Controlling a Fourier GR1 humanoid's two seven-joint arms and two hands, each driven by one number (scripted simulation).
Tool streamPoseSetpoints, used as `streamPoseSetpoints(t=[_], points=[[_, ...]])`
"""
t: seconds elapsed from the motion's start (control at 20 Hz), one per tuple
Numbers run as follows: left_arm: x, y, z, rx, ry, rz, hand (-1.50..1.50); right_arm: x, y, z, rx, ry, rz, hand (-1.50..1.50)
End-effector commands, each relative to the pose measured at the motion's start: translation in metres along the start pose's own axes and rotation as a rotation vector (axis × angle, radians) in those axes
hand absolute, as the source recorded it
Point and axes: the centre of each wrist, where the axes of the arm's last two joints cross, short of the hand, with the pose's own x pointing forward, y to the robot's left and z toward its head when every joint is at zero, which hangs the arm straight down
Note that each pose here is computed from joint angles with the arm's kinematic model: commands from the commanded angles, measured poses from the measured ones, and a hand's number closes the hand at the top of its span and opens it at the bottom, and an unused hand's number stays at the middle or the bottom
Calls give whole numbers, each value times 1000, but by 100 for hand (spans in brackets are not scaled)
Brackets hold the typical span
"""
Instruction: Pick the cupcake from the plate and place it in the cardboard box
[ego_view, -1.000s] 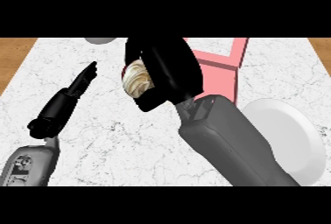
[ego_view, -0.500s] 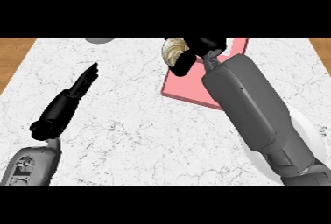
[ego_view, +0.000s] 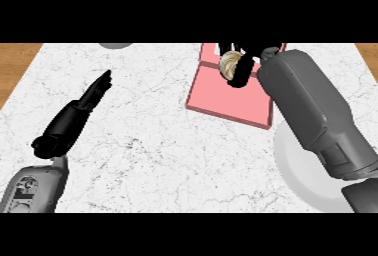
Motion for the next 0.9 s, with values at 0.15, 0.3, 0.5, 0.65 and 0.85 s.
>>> streamPoseSetpoints(t=[0.15,0.3,0.5,0.65,0.85], points=[[8,-1,-4,19,-5,0,0,-23,11,-7,217,-113,-24,-150],[-4,12,14,9,4,10,0,-28,0,-6,147,-227,-122,-150],[0,-3,-2,12,9,13,0,-28,-23,-2,-109,-381,-475,-150],[0,1,5,9,1,13,0,-51,2,-2,-205,-356,-864,-150],[-4,-5,1,3,-3,6,0,-56,-1,-5,-237,-274,-1122,-150]])
